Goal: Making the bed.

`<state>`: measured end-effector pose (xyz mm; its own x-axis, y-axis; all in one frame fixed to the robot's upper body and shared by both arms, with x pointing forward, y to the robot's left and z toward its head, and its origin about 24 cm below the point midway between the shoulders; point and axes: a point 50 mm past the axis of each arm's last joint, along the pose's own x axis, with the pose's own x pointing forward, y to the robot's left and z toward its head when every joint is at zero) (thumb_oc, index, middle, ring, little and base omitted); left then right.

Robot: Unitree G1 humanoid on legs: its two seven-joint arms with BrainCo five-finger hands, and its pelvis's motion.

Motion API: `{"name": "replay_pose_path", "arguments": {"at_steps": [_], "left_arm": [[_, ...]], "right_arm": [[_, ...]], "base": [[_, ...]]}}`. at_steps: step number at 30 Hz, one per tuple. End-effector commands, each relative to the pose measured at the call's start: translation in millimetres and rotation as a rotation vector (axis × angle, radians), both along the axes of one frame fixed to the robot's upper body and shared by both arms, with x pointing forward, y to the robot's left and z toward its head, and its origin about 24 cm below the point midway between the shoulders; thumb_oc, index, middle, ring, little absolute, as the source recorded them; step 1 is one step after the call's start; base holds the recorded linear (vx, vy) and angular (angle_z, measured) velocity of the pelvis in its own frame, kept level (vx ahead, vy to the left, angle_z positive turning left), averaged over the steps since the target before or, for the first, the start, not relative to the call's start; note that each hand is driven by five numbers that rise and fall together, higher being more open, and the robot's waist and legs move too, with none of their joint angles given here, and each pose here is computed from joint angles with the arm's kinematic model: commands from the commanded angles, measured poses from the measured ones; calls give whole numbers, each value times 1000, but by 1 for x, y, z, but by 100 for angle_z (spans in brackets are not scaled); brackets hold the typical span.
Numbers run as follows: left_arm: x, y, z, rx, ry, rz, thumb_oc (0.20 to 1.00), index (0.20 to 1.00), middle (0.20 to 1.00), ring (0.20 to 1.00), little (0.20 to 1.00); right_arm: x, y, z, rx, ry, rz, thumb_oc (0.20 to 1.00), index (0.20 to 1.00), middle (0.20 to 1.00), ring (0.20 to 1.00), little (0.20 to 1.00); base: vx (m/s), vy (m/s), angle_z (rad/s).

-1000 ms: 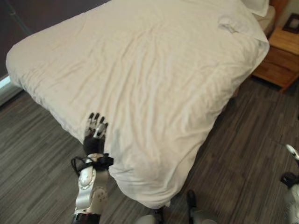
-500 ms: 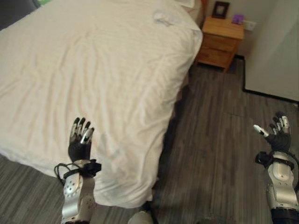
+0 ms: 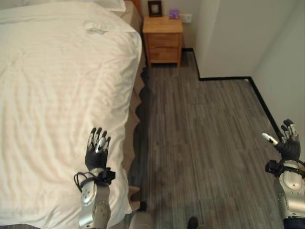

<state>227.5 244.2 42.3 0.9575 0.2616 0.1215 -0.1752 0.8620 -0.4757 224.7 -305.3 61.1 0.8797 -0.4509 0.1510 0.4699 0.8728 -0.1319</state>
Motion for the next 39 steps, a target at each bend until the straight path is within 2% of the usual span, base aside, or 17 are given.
{"name": "replay_pose_path", "arguments": {"at_steps": [1,6,12,15,19,23,30,34,35,37,39], "left_arm": [[13,1,26,70,-113,-47,1000,1000,1000,1000,1000],[15,-2,31,102,-124,-67,1000,1000,1000,1000,1000],[9,8,22,103,-78,-20,1000,1000,1000,1000,1000],[23,-6,33,112,-122,-61,1000,1000,1000,1000,1000],[25,-8,38,123,-142,-64,1000,1000,1000,1000,1000],[23,-4,26,83,-102,-33,1000,1000,1000,1000,1000],[24,-11,17,44,-75,-58,1000,1000,1000,1000,1000],[14,1,13,187,-3,1,1000,1000,1000,1000,1000],[9,15,19,393,43,48,1000,1000,1000,1000,1000],[5,21,24,472,51,68,1000,1000,1000,1000,1000],[5,23,30,474,27,76,1000,1000,1000,1000,1000]], "right_arm": [[4,1,27,-32,-129,33,1000,1000,1000,1000,1000],[7,14,8,86,-111,44,1000,1000,1000,1000,1000],[9,28,0,70,-52,139,1000,1000,1000,1000,1000],[0,25,-9,60,-8,112,1000,1000,1000,1000,1000],[-2,26,-14,58,13,127,1000,1000,1000,1000,1000],[3,31,-12,101,-12,163,1000,1000,1000,1000,1000],[-4,14,-8,94,-18,107,1000,1000,1000,1000,1000],[-3,15,-6,106,-46,84,1000,1000,1000,1000,1000],[-4,18,-9,129,-44,91,1000,1000,1000,1000,1000],[-5,20,-10,116,-29,102,1000,1000,1000,1000,1000],[-3,24,-7,97,-25,132,1000,1000,1000,1000,1000]], "base": [[-59,202,5],[-29,158,-27],[7,121,-18],[36,45,-2],[80,-160,65],[86,-204,33],[40,-92,48],[100,45,12],[94,72,-31],[60,58,-34],[40,62,-21]]}}
